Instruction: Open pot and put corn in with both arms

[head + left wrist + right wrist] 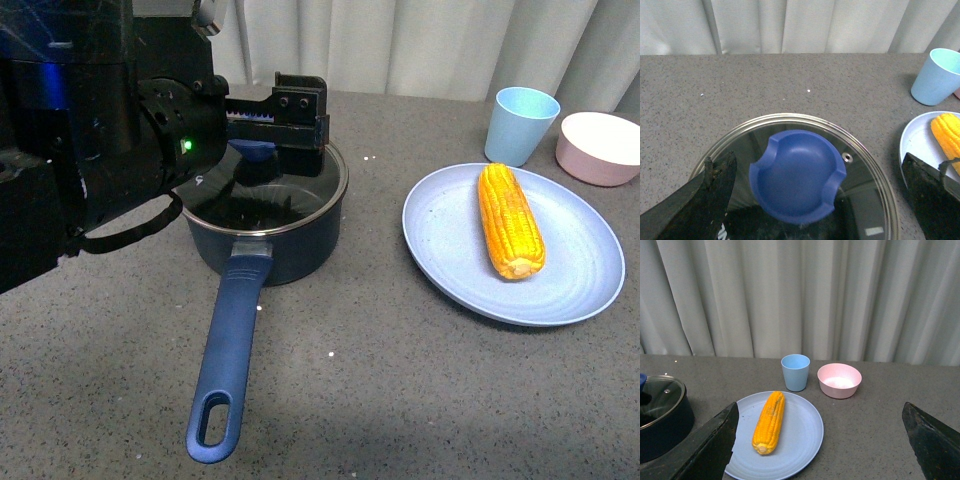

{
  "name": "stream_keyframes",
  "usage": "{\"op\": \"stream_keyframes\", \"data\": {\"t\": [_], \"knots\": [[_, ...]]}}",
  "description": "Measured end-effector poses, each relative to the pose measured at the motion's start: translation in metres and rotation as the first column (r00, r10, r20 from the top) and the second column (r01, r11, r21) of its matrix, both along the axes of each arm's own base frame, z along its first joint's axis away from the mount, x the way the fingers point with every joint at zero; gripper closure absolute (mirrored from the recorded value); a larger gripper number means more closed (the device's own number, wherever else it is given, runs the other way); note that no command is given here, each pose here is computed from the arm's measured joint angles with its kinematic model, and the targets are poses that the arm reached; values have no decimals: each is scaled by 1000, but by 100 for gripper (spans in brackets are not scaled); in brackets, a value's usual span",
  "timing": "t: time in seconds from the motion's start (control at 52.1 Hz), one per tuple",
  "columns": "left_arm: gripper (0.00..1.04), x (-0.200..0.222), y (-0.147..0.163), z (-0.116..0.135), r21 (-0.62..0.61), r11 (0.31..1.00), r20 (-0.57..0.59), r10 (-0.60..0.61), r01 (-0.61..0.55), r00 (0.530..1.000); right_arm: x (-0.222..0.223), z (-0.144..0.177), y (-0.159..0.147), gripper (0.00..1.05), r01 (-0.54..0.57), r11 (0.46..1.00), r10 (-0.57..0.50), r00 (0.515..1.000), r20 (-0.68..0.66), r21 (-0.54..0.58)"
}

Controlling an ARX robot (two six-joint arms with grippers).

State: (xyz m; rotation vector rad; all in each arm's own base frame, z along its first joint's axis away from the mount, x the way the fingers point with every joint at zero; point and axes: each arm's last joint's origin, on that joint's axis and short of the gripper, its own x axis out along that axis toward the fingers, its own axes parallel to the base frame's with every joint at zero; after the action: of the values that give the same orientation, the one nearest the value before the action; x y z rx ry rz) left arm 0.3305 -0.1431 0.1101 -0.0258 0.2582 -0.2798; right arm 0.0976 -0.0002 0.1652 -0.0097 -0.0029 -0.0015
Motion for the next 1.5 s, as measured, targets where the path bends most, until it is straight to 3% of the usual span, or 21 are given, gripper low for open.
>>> {"op": "stream_keyframes", "data": {"t": [0.71,0.863,0.978,1.132,1.304,1.496], "knots": [[7,39,-8,-26,26,999,-37,44,-43,998,0,0,0,9,0,1000,0,1000,0,0],[41,39,-8,-26,34,999,-31,38,-37,999,0,0,0,9,0,1000,0,1000,0,0],[43,39,-7,-26,33,999,-29,33,-32,999,0,0,0,9,0,1000,0,1000,0,0],[43,39,-6,-20,26,999,-9,28,-28,1000,0,0,0,9,0,1000,0,1000,0,0],[44,40,5,9,2,999,38,43,-43,998,0,0,0,9,0,1000,0,1000,0,0],[44,51,50,25,-17,987,121,162,-162,979,0,0,0,9,0,1000,0,1000,0,0]]}}
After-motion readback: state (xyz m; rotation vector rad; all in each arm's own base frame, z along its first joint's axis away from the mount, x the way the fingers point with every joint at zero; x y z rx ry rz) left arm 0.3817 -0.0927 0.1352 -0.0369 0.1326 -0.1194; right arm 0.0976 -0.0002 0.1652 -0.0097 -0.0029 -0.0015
